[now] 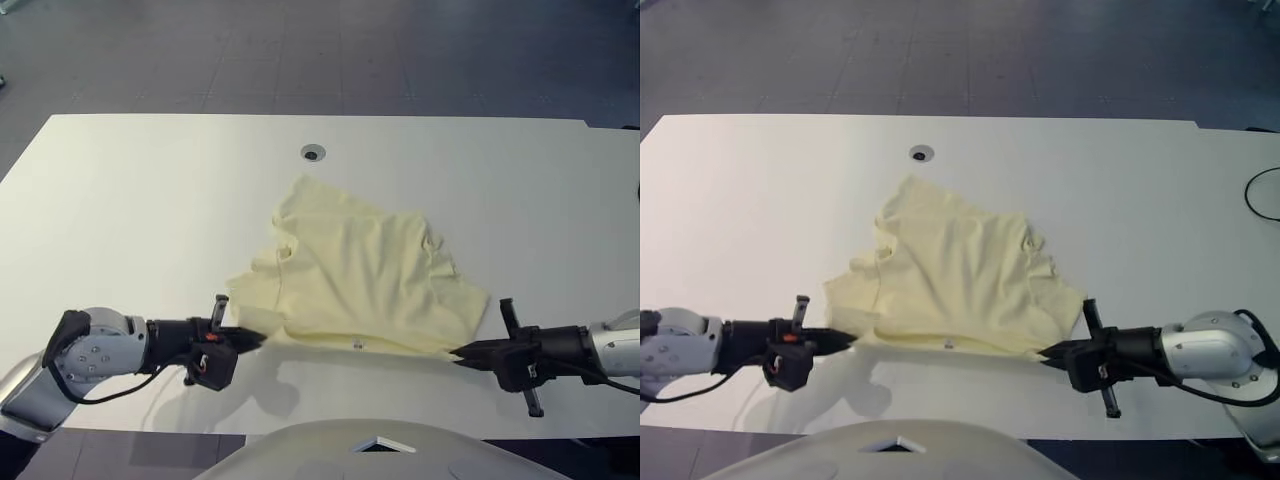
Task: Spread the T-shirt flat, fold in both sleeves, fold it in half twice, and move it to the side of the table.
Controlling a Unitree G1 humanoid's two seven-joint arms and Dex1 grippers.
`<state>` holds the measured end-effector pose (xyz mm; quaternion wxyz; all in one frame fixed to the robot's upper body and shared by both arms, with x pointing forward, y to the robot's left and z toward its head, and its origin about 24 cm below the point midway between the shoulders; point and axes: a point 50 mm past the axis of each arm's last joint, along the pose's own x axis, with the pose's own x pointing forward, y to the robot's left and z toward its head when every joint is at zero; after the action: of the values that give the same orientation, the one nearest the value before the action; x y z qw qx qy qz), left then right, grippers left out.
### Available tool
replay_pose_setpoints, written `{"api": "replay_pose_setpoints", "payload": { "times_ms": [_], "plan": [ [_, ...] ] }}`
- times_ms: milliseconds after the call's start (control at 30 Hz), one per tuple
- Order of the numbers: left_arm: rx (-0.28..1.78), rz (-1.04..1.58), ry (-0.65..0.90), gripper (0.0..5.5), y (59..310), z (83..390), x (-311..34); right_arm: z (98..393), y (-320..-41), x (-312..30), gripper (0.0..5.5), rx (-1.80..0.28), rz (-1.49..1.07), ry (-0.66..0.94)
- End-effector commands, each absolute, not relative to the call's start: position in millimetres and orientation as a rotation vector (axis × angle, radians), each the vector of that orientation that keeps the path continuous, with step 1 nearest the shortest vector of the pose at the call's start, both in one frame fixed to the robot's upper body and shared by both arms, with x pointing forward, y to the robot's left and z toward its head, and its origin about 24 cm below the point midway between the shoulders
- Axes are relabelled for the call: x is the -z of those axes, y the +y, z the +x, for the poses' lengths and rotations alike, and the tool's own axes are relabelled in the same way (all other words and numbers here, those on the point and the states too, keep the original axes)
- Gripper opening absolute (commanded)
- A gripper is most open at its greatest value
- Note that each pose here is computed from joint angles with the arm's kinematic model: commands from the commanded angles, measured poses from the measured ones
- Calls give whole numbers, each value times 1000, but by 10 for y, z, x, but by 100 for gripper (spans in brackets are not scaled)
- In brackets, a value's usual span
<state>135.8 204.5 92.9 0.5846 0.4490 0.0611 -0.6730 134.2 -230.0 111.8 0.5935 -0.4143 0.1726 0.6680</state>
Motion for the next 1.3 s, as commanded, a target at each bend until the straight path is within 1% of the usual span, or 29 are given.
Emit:
{"api": "replay_pose_setpoints", "payload": {
  "times_ms": [33, 300, 367, 400, 433, 467, 633, 700, 733, 767, 833, 933, 1100, 1167, 1300],
  "plan": [
    [1652, 1040, 285, 3, 2125, 1223, -858, 1179, -2300, -1046, 0, -1652, -917, 494],
    [1662, 1079, 334, 3, 2218, 1221, -902, 1117, -2209, -1052, 0, -1671, -831, 467],
    [1654, 1066, 328, 3, 2206, 1198, -916, 1143, -2191, -1068, 0, -1658, -834, 449],
    [1640, 1065, 314, 27, 2195, 1194, -927, 1176, -2178, -1083, 0, -1633, -839, 423],
    [1623, 1064, 297, 42, 2183, 1200, -940, 1206, -2166, -1095, 28, -1610, -846, 398],
    [1611, 1068, 292, 53, 2181, 1206, -949, 1228, -2158, -1108, 34, -1592, -851, 379],
    [1624, 1017, 342, 130, 2234, 1141, -1011, 1241, -2171, -1285, 107, -1572, -854, 324],
    [1637, 979, 357, 171, 2240, 1090, -1047, 1239, -2183, -1372, 147, -1567, -845, 305],
    [1634, 963, 347, 183, 2228, 1081, -1086, 1249, -2195, -1413, 158, -1562, -847, 298],
    [1629, 955, 335, 205, 2217, 1083, -1124, 1259, -2206, -1447, 179, -1558, -843, 290],
    [1587, 966, 288, 242, 2204, 1161, -1214, 1286, -2219, -1523, 215, -1548, -811, 275],
    [1506, 978, 213, 290, 2170, 1317, -1290, 1249, -2243, -1523, 262, -1572, -794, 301],
    [1428, 984, 112, 361, 2017, 1521, -1133, 1207, -2242, -1544, 329, -1588, -761, 291],
    [1407, 999, 93, 386, 1971, 1594, -1056, 1320, -2277, -1603, 355, -1518, -768, 254],
    [1415, 1044, 127, 451, 1930, 1654, -853, 1796, -2394, -1620, 417, -1222, -844, 177]
  ]
}}
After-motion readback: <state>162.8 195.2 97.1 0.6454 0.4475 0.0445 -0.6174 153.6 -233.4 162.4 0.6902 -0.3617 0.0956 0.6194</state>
